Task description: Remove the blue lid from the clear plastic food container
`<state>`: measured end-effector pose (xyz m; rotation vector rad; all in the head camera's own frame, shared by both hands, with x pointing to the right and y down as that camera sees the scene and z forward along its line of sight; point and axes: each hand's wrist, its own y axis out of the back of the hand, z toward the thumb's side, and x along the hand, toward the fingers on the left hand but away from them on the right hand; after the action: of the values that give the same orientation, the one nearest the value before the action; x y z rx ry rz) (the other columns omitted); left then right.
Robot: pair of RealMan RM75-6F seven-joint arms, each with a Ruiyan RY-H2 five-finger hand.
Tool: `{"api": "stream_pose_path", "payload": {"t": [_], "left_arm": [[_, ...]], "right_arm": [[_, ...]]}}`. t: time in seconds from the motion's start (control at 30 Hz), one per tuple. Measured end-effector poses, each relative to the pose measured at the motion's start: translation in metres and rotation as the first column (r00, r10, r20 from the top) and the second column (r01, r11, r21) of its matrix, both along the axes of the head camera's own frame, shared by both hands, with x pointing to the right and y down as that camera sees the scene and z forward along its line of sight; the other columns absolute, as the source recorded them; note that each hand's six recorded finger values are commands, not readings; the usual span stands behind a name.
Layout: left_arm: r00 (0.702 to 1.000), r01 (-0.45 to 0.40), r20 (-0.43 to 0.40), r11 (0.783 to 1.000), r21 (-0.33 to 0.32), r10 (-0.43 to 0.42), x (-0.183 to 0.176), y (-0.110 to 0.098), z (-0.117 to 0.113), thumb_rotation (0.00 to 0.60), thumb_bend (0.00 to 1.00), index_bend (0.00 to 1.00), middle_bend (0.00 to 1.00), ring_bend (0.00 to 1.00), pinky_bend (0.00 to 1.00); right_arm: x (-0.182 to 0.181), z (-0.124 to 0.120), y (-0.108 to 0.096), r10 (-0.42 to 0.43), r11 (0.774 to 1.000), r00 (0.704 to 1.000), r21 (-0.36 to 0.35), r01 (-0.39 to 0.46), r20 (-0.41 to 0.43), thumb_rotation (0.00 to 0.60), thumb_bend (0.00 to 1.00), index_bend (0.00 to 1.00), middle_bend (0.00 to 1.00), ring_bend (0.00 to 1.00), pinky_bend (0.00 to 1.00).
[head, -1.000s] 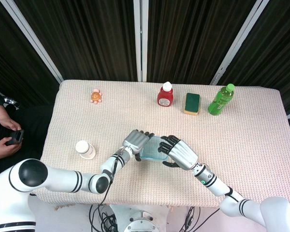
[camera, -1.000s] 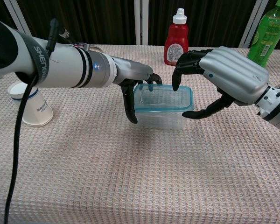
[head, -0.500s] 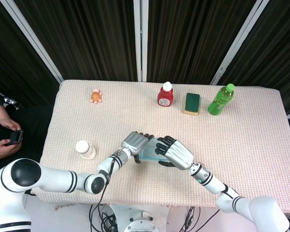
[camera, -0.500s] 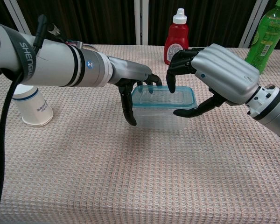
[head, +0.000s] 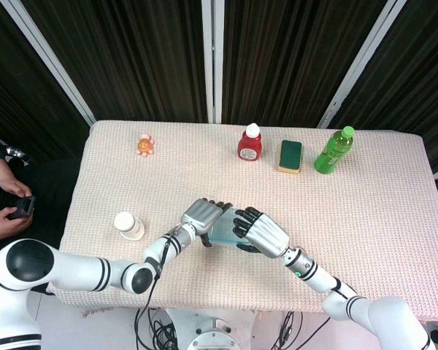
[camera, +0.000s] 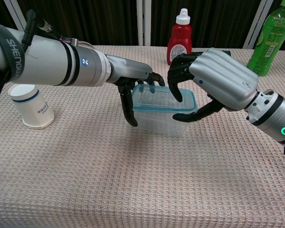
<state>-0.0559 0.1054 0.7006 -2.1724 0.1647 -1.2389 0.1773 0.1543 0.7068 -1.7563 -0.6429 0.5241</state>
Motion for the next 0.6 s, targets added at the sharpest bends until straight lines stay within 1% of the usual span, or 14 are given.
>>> {"api": "stream_pose_path", "payload": {"t": [0.13, 0.27, 0.37, 0.5, 0.6], "left_arm": [[1.000, 0.009, -0.005, 1.000, 0.011, -0.009, -0.005, -0.002, -0.002, 0.600, 0.00, 0.04, 0.18, 0.09, 0.17], [1.000, 0.014, -0.010, 1.000, 0.022, -0.014, -0.011, -0.003, -0.005, 0.600, 0.00, 0.04, 0.18, 0.09, 0.17], [1.000, 0.018, -0.013, 1.000, 0.026, -0.018, -0.016, -0.002, -0.006, 0.600, 0.00, 0.04, 0.18, 0.09, 0.17], [1.000, 0.015, -0.020, 0.999, 0.030, -0.015, -0.018, -0.001, -0.006, 0.600, 0.00, 0.03, 0.17, 0.09, 0.17], [0.999, 0.018, -0.031, 0.999, 0.032, -0.017, -0.019, 0.000, -0.008, 0.600, 0.00, 0.03, 0.17, 0.09, 0.18]], "right_arm": [[0.000, 0.001, 0.002, 0.000, 1.000, 1.000, 0.011, 0.000, -0.001, 0.600, 0.46, 0.76, 0.53, 0.35, 0.44], [0.003, 0.000, 0.000, 0.010, 1.000, 1.000, 0.023, -0.010, 0.005, 0.600, 0.54, 0.77, 0.54, 0.35, 0.44], [0.004, -0.002, -0.003, 0.018, 0.999, 1.000, 0.031, -0.019, 0.013, 0.600, 0.58, 0.77, 0.54, 0.36, 0.45], [0.004, -0.004, -0.008, 0.018, 0.999, 1.000, 0.037, -0.018, 0.014, 0.600, 0.63, 0.73, 0.55, 0.37, 0.48], [0.002, -0.007, -0.012, 0.011, 0.999, 1.000, 0.046, -0.012, 0.025, 0.600, 0.71, 0.71, 0.58, 0.42, 0.53]]}}
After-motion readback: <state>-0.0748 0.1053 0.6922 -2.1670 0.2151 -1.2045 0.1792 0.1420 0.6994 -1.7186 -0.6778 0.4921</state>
